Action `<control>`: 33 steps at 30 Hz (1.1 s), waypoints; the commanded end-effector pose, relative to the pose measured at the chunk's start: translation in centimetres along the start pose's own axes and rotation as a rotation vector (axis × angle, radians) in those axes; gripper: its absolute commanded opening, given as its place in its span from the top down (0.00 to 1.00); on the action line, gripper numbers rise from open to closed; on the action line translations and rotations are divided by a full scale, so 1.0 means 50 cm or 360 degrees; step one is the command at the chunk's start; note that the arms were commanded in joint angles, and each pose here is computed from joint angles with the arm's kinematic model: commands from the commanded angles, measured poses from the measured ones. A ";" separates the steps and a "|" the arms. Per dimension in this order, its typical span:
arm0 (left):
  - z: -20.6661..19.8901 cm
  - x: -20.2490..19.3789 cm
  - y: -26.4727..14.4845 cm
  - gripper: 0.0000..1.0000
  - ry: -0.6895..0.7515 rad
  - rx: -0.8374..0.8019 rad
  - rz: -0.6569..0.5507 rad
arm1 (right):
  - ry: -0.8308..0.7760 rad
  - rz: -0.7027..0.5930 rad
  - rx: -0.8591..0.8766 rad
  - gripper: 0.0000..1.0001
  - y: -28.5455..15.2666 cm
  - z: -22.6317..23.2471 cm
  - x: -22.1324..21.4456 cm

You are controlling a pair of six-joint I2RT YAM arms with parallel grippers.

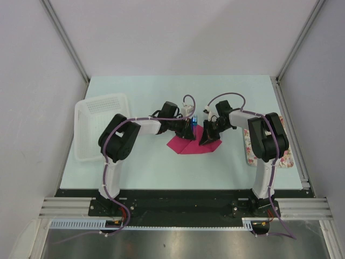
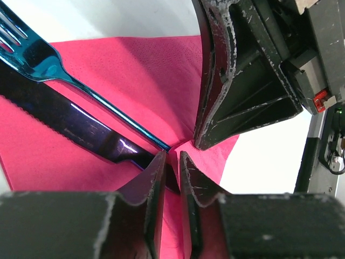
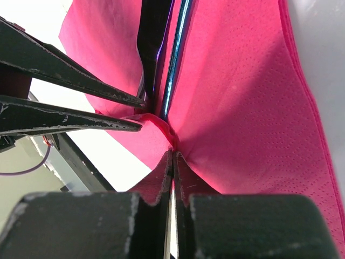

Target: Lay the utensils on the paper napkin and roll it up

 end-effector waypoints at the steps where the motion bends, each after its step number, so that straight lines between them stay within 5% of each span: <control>1: -0.002 0.028 0.005 0.81 0.0071 -0.0014 -0.0038 | -0.0042 -0.0062 0.0031 0.96 -0.011 0.014 0.019; 9: 0.001 0.027 0.010 1.00 0.0065 0.0006 -0.0024 | -0.0037 -0.0100 0.0038 0.87 -0.029 0.020 0.024; 16: -0.001 0.028 0.015 1.00 0.0081 0.0017 -0.0008 | 0.0010 -0.0154 0.0074 0.61 -0.082 0.021 0.036; 33: -0.002 0.028 0.013 1.00 0.0091 0.0054 0.0001 | 0.0138 -0.0321 -0.0385 0.32 -0.174 -0.069 0.005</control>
Point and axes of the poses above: each gripper's point midway between its finger pads, its own y axis out along the fingers, its own z axis along the line the jaws close on, x = y × z, the point moved 8 cm from there along -y, back along the fingers, and after that the axes turned 14 degrees about y, right-handed, at the moved point
